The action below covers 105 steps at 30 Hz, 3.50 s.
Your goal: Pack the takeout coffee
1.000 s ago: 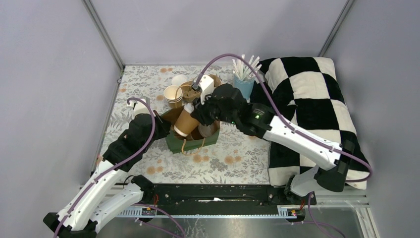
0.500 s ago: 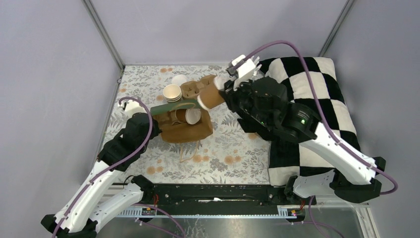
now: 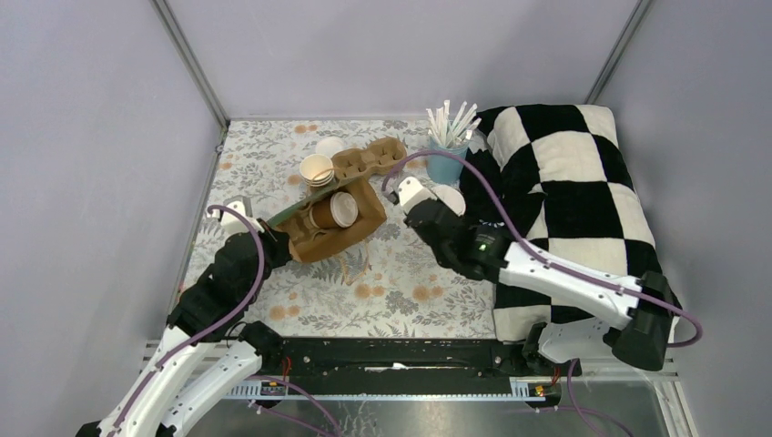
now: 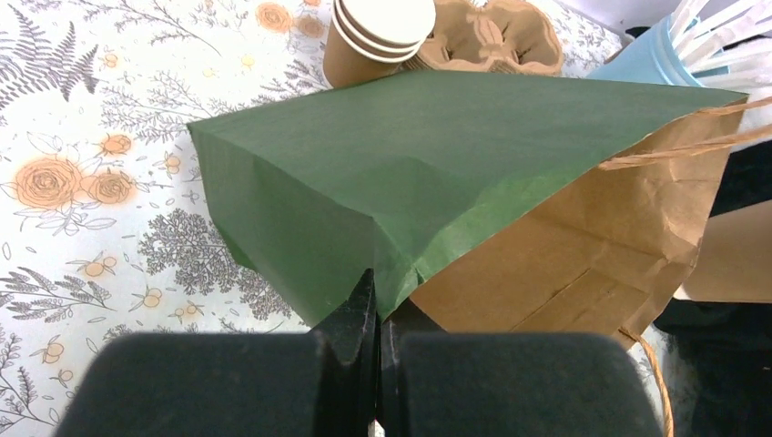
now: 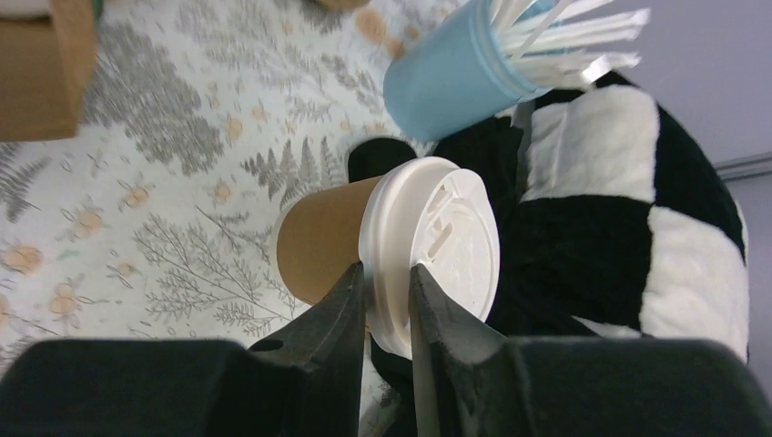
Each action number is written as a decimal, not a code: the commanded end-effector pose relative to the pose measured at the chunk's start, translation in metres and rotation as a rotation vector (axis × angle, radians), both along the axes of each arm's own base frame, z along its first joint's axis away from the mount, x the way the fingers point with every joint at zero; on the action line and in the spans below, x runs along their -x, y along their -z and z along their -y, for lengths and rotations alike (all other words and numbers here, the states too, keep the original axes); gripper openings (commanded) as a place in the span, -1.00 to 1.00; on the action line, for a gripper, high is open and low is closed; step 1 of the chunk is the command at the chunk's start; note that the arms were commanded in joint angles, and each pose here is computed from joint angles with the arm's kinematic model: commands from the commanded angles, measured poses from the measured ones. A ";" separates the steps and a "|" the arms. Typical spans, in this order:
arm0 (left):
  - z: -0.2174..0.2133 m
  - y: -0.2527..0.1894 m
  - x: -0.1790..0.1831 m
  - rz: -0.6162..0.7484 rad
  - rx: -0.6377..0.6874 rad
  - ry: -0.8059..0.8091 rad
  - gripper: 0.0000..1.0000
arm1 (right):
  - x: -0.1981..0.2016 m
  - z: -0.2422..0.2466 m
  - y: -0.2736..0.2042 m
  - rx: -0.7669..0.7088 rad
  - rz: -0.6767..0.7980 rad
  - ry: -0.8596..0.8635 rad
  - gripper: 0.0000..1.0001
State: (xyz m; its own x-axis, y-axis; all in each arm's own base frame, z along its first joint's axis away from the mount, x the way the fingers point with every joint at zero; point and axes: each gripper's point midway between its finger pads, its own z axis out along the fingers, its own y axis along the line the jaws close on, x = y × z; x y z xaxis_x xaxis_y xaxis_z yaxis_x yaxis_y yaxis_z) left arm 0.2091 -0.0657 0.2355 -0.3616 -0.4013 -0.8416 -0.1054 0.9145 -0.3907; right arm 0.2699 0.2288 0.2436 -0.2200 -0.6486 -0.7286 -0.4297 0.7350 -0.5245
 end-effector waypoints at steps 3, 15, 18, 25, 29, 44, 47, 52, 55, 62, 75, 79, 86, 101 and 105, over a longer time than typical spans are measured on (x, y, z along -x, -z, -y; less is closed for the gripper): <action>0.001 -0.007 0.006 0.059 0.038 0.032 -1.00 | -0.010 0.002 0.061 0.087 0.010 0.070 -0.68; 0.001 -0.005 0.008 0.049 0.027 0.043 -1.00 | 0.008 -0.001 0.131 0.078 -0.144 0.081 -0.54; 0.002 -0.005 0.008 0.048 0.021 0.050 -1.00 | 0.015 -0.003 0.139 0.075 -0.169 0.080 -0.29; 0.006 -0.005 0.007 0.049 0.013 0.073 -1.00 | 0.033 -0.007 0.116 0.005 -0.223 0.068 0.50; 0.008 -0.003 0.008 0.045 0.013 0.087 -1.00 | 0.049 -0.005 0.060 -0.106 -0.257 0.055 0.88; 0.024 0.016 0.019 -0.081 0.119 0.110 -1.00 | 0.081 -0.143 -0.081 -0.568 -0.370 -0.463 0.99; 0.026 0.015 0.019 -0.074 0.143 0.113 -1.00 | 0.067 -0.173 -0.081 -0.675 -0.375 -0.421 0.88; 0.033 0.011 0.020 -0.065 0.169 0.145 -1.00 | 0.060 -0.197 -0.034 -0.675 -0.425 -0.399 0.46; 0.035 0.008 0.020 -0.063 0.173 0.158 -1.00 | 0.049 -0.193 -0.011 -0.651 -0.397 -0.336 0.30; 0.043 -0.001 0.020 -0.067 0.167 0.202 -1.00 | 0.025 -0.173 0.042 -0.604 -0.319 -0.180 -0.06; 0.063 -0.007 0.022 -0.067 0.194 0.307 -1.00 | -0.004 -0.166 0.068 -0.602 -0.208 -0.047 0.10; 0.066 -0.005 0.024 -0.064 0.193 0.334 -1.00 | -0.014 -0.161 0.077 -0.586 -0.189 -0.003 0.14; 0.071 0.001 0.028 -0.069 0.183 0.376 -1.00 | -0.027 -0.150 0.094 -0.564 -0.194 0.063 0.08; 0.080 0.010 0.028 -0.087 0.192 0.421 -1.00 | -0.038 -0.172 0.108 -0.487 -0.147 -0.050 -0.09; 0.079 0.010 0.029 -0.090 0.191 0.416 -1.00 | -0.037 -0.175 0.107 -0.472 -0.151 -0.073 -0.45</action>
State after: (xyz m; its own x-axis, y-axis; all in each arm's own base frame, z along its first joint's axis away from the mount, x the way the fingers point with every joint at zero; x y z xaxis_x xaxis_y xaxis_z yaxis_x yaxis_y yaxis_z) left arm 0.1805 -0.1326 0.2126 -0.5966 -0.3467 -0.7238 0.1563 0.8344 -0.5285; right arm 0.3022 0.3962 0.1338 -0.3457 -0.2368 -0.9080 -0.5094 0.8600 -0.0304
